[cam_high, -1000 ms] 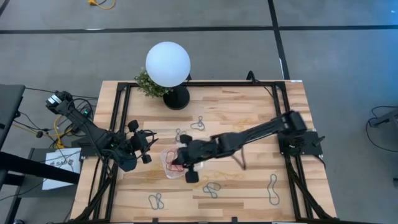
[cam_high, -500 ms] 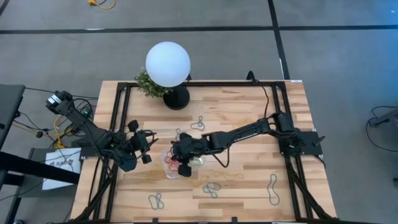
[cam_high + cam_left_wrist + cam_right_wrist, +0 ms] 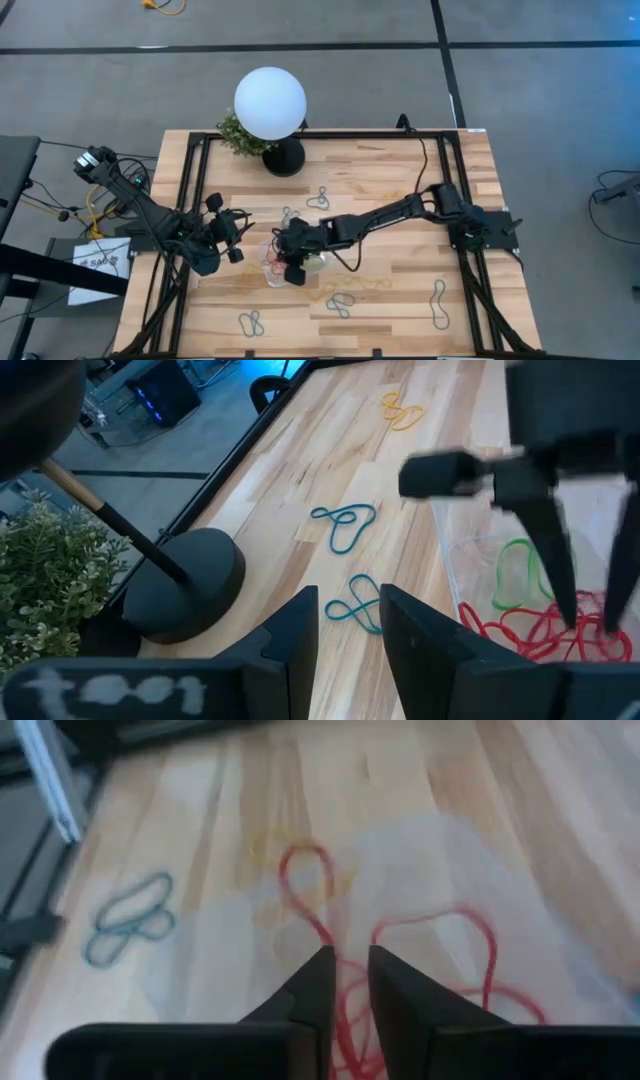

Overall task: Pick and place items into bin
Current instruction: Put the red rubber band into the transparent bin, then put the yellow rubber band into the transparent bin

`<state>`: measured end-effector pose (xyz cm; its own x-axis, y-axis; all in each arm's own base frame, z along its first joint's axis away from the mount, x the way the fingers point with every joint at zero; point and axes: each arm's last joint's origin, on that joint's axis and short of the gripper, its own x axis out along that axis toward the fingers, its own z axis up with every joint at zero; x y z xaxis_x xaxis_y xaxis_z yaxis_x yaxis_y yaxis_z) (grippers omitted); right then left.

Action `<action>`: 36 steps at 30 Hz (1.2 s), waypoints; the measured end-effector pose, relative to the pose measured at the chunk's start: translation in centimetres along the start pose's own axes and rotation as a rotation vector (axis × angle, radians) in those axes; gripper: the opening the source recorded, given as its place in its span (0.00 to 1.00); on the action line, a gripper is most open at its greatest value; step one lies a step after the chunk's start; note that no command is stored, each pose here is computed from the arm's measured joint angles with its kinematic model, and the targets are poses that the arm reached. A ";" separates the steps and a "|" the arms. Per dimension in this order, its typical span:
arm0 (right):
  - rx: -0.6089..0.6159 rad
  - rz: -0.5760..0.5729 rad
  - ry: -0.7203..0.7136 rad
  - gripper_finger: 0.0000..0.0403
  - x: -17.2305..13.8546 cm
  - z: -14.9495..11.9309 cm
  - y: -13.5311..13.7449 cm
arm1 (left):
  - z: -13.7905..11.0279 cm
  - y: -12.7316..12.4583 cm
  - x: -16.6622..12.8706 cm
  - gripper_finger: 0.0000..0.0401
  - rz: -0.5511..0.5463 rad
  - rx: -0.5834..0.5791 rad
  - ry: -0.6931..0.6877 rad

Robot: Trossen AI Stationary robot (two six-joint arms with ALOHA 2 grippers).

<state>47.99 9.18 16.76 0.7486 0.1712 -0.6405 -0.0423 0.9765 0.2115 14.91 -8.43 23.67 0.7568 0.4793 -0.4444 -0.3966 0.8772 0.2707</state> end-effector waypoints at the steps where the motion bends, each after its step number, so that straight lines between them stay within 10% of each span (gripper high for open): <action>1: -0.002 -0.007 0.030 0.16 0.2 -0.5 -0.1 | 0.0 0.0 0.0 0.25 0.000 0.000 0.000; 8: 0.001 -0.006 0.062 0.25 0.6 -0.8 -0.2 | 0.0 0.0 0.0 0.25 0.000 0.004 0.003; 19: -0.039 0.051 0.086 0.35 -5.9 5.7 1.9 | 0.0 0.0 0.0 0.25 0.000 0.005 0.003; 27: -0.036 0.027 0.514 0.31 -13.5 4.4 2.7 | -0.1 0.1 0.0 0.25 0.001 0.008 0.010; 36: 0.049 -0.349 0.903 0.31 -17.7 1.2 -0.6 | -0.2 -0.1 0.0 0.25 -0.040 -0.002 0.038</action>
<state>35.58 5.44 28.84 -0.0778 -0.0712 -0.9944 0.1294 0.9883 -0.0809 14.82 -8.48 23.48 0.7518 0.4446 -0.4869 -0.3678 0.8957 0.2500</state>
